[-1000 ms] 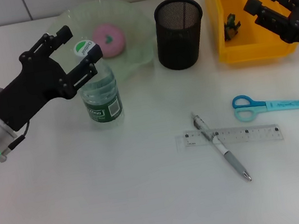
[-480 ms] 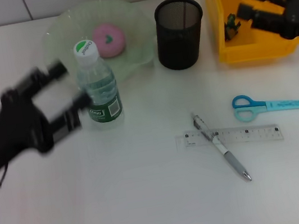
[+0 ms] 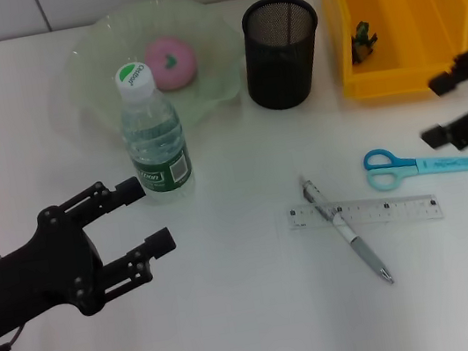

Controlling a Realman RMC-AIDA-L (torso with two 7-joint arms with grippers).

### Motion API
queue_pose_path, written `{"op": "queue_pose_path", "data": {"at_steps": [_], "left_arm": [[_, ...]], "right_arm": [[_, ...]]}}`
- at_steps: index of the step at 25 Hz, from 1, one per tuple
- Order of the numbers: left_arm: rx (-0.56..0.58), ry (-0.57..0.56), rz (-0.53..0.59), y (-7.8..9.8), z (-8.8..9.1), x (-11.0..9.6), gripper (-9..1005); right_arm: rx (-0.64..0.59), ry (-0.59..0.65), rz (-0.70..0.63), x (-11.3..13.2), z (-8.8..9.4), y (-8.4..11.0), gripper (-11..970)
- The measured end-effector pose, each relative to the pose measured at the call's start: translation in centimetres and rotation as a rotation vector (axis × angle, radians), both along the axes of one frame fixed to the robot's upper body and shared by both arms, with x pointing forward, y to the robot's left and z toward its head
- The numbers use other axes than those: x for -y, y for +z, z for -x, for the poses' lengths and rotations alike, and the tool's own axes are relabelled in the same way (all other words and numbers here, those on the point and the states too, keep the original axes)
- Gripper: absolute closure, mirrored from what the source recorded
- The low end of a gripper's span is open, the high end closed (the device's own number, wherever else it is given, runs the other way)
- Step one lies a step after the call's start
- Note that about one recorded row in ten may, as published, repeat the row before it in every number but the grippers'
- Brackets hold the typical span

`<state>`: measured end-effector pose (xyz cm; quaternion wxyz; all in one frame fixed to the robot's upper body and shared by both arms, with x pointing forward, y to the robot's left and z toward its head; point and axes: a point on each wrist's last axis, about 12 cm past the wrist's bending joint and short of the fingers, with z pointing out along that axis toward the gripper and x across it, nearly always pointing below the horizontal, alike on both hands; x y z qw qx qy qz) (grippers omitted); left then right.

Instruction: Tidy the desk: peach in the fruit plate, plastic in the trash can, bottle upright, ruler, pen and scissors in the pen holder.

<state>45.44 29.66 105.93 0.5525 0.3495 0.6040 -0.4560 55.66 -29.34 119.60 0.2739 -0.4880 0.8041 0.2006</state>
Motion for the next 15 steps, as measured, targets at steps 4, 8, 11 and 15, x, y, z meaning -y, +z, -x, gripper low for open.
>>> {"op": "queue_pose_path", "data": {"at_steps": [4, 8, 11, 15], "left_arm": [[-0.004, 0.002, 0.002, -0.1, 0.0, 0.3, 270], [-0.013, 0.017, -0.008, -0.4, -0.3, 0.5, 270], [-0.033, 0.025, -0.009, -0.5, -0.6, 0.9, 270], [-0.035, 0.027, -0.01, -0.5, -0.8, 1.0, 270]], "right_arm": [[-0.05, 0.053, 0.228, -1.1, -0.4, -0.5, 164], [-0.065, 0.074, 0.35, -2.1, -1.2, -1.9, 164], [-0.052, 0.095, 0.396, -3.0, -1.9, -2.8, 164], [-0.035, 0.128, 0.448, -4.0, -2.6, -3.9, 165]]}}
